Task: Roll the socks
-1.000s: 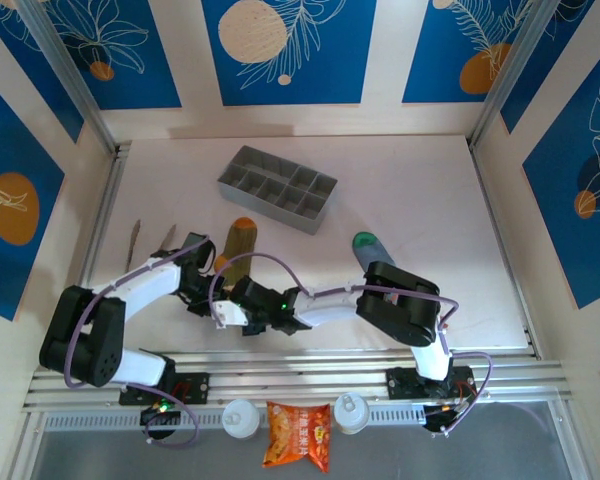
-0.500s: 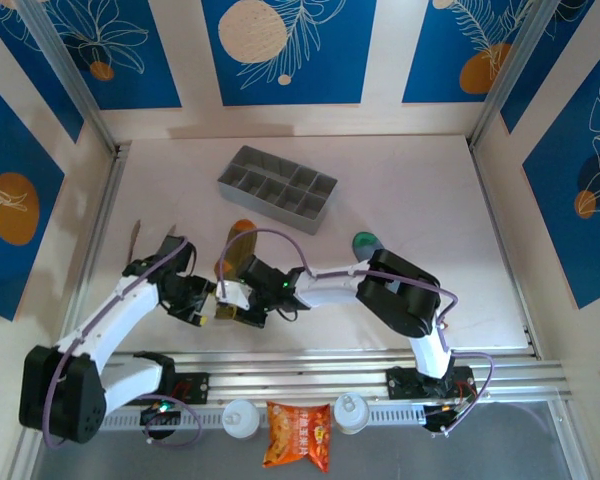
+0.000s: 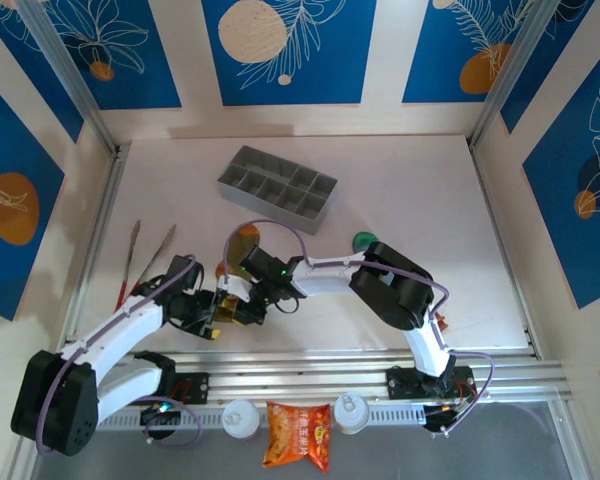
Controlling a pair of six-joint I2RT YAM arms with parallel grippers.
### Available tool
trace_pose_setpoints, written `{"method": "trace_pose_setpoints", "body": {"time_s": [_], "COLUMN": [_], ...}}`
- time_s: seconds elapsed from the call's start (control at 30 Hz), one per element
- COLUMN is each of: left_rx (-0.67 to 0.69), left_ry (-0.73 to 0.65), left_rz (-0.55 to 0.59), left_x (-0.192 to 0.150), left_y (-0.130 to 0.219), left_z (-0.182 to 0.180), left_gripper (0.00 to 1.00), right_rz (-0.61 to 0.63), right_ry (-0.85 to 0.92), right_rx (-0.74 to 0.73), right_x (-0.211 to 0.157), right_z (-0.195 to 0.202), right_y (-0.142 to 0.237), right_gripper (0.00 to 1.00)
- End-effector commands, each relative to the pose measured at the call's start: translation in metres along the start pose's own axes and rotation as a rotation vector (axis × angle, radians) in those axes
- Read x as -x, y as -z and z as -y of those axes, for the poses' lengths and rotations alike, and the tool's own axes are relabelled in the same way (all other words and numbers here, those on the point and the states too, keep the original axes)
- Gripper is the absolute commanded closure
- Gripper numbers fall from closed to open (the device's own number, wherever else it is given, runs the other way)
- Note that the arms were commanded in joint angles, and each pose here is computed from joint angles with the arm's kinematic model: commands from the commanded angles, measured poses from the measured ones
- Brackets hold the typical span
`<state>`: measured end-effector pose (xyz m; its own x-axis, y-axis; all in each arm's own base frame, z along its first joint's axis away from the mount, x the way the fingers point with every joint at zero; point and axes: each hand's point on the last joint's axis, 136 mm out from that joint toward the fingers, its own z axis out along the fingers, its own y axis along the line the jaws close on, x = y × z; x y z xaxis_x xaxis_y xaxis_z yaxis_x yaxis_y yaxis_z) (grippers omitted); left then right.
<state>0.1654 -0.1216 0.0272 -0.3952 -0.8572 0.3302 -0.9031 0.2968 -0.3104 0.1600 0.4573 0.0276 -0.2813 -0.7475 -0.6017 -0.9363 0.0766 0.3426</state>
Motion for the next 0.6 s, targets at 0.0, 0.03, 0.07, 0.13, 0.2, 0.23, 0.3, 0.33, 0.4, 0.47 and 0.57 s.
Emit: {"method": "trace_pose_setpoints", "body": {"time_s": [0.0, 0.03, 0.07, 0.13, 0.2, 0.23, 0.3, 0.33, 0.4, 0.47, 0.57], "left_rx": [-0.01, 0.003, 0.015, 0.04, 0.071, 0.085, 0.126, 0.152, 0.202, 0.246, 0.31], "left_ry": [0.076, 0.077, 0.079, 0.082, 0.091, 0.093, 0.103, 0.111, 0.128, 0.144, 0.186], "left_rz": [-0.013, -0.012, -0.012, -0.01, -0.001, 0.006, 0.012, 0.012, 0.015, 0.014, 0.011], "left_x": [-0.002, -0.002, -0.001, 0.0, 0.002, 0.003, 0.004, 0.004, 0.005, 0.005, 0.005], "left_y": [-0.007, -0.008, -0.011, -0.014, -0.017, -0.018, -0.019, -0.02, -0.021, -0.023, -0.026], "left_z": [0.002, -0.001, -0.003, -0.009, -0.016, -0.018, -0.026, -0.03, -0.039, -0.046, -0.058], "left_gripper": [0.44, 0.46, 0.48, 0.52, 0.6, 0.65, 0.74, 0.8, 0.9, 1.0, 1.0], "right_rz": [-0.15, -0.152, -0.15, -0.15, -0.148, -0.148, -0.148, -0.146, -0.14, -0.129, -0.091], "right_ry": [-0.142, -0.148, -0.151, -0.151, -0.154, -0.156, -0.159, -0.162, -0.162, -0.164, -0.153], "right_rx": [0.053, 0.05, 0.057, 0.06, 0.067, 0.072, 0.079, 0.083, 0.097, 0.118, 0.134], "right_x": [-0.047, -0.048, -0.047, -0.046, -0.046, -0.046, -0.046, -0.046, -0.042, -0.038, -0.027], "right_z": [-0.004, -0.003, -0.004, -0.005, -0.005, -0.006, -0.007, -0.007, -0.008, -0.011, -0.015], "right_y": [-0.013, -0.013, -0.014, -0.014, -0.014, -0.014, -0.014, -0.014, -0.012, -0.009, 0.001], "right_gripper": [0.99, 0.99, 0.99, 0.99, 0.99, 0.99, 0.99, 0.99, 0.98, 0.96, 0.82]}}
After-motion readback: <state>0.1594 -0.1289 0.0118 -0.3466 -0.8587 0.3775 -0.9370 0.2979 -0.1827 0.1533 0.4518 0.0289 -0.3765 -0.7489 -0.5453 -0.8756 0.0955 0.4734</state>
